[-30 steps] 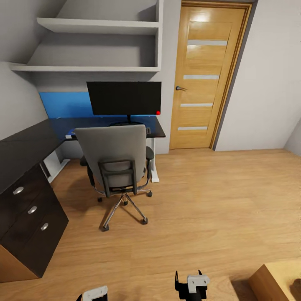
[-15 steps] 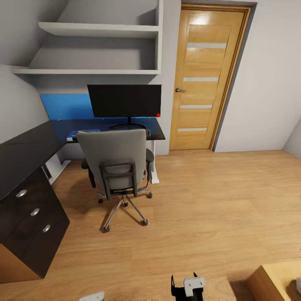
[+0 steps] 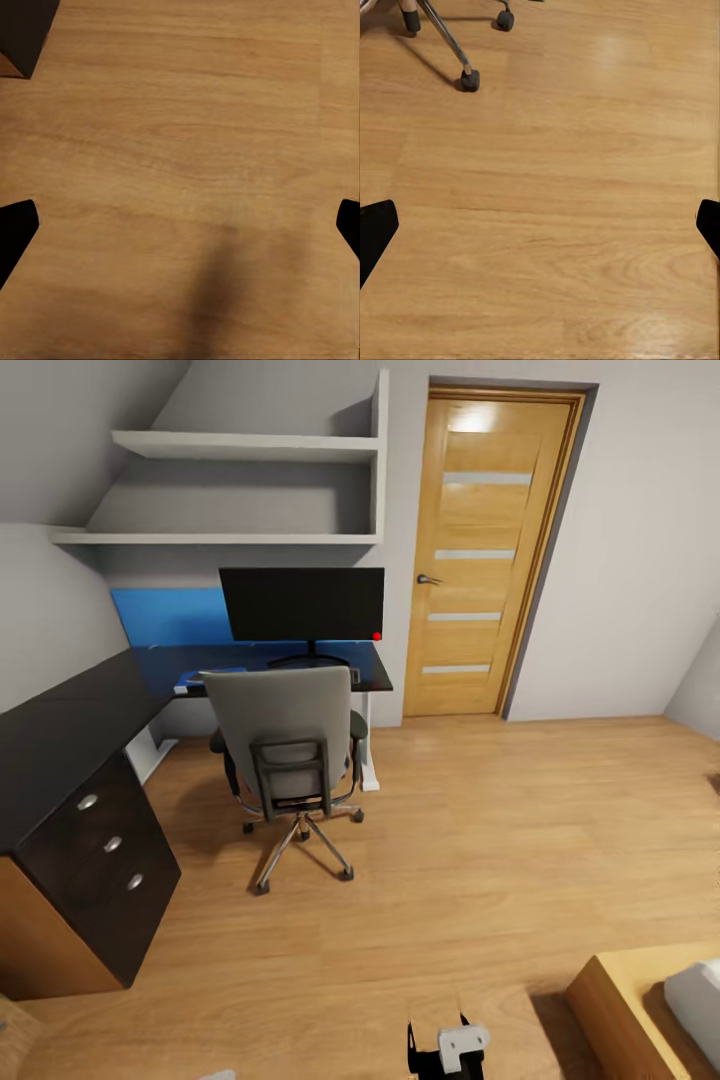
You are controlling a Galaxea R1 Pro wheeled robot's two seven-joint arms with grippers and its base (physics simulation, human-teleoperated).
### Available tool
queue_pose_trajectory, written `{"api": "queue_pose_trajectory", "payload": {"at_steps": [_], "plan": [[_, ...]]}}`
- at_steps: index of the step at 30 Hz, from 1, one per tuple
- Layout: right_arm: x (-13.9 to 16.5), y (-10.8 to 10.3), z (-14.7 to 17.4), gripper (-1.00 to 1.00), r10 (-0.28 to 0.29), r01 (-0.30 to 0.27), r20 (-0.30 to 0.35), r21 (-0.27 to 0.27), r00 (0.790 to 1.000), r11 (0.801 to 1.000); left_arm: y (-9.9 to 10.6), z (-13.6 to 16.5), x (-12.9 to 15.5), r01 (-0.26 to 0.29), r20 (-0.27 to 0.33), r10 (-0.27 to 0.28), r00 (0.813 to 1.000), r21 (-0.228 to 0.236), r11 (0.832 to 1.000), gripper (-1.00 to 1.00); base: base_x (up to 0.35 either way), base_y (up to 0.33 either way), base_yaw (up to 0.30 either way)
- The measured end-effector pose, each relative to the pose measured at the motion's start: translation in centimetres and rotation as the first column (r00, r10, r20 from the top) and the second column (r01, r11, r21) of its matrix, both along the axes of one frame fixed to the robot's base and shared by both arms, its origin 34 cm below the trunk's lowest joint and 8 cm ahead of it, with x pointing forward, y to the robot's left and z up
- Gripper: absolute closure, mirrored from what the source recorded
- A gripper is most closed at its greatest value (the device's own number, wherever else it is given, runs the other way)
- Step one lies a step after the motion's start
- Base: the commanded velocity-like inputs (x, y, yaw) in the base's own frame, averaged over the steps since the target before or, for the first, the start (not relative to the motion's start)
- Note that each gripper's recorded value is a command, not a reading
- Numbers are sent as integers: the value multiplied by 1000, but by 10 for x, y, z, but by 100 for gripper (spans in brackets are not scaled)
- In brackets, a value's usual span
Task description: In the bedroom, organize the workspace by keeping the computer under the desk, ensuring the monitor is on the desk, placing the keyboard on the desk next to the monitor, placing the mouse on the desk next to the keyboard, moving the folder from the swivel chair onto the desk next to the mouse, stacking the notebook on top of the folder with the pen on top of the notebook, and positioning the swivel chair next to the desk.
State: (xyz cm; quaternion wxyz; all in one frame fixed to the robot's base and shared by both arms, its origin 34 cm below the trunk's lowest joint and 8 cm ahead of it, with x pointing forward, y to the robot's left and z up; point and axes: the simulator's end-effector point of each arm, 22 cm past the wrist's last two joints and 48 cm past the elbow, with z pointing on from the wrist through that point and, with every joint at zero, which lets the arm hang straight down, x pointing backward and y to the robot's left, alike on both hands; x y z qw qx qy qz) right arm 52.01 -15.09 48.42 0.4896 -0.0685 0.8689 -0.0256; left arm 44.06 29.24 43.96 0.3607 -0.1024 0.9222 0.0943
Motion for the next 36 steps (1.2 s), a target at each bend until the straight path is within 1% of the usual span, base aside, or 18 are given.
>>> {"api": "queue_pose_trajectory", "payload": {"at_steps": [6, 12, 17, 19, 20, 23, 26, 28, 29, 36], "plan": [[-2, -1, 9, -100, 1, -1, -10, -5, 1000, 1000, 3, 11, 0, -11, -3, 11, 1000, -1, 1000, -100, -301, 0, 0], [-5, -3, 17, -100, 5, -5, -21, -8, 1000, 1000, 3, 21, -1, -18, -9, 18, 1000, -6, 1000, -100, -100, 0, 0], [-9, -7, 20, -100, -1, 1, -47, -4, 999, 1000, 0, 14, -27, -17, -75, 16, 997, -11, 1000, -100, -21, 0, 0], [-10, -11, 22, -100, -17, 17, -55, 0, 998, 1000, -1, 13, -35, -16, -94, 15, 995, -13, 1000, -100, -8, 0, 0], [-11, -16, 21, -100, -43, 44, -70, 5, 997, 999, -2, 13, -40, -16, -107, 14, 994, -14, 1000, -100, -5, 0, 0], [-15, -26, 20, -100, -100, 102, -106, 14, 989, 995, -2, 16, -44, -15, -118, 13, 993, -15, 1000, -100, -3, 0, 0], [-20, -37, 18, -100, -156, 161, -150, 22, 976, 987, -3, 19, -47, -15, -126, 13, 992, -16, 1000, -100, -2, 0, 0], [-24, -42, 17, -100, -180, 188, -177, 27, 968, 982, -3, 22, -49, -14, -131, 12, 991, -16, 1000, -100, -1, 0, 0], [-28, -45, 14, -100, -191, 201, -203, 32, 960, 979, -3, 23, -51, -14, -136, 12, 991, -16, 1000, -100, 0, 0, 0], [-40, -43, 13, -100, -174, 194, -282, 44, 944, 980, -4, 31, -58, -13, -155, 10, 988, -18, 1000, -100, 0, 0, 0]]}}
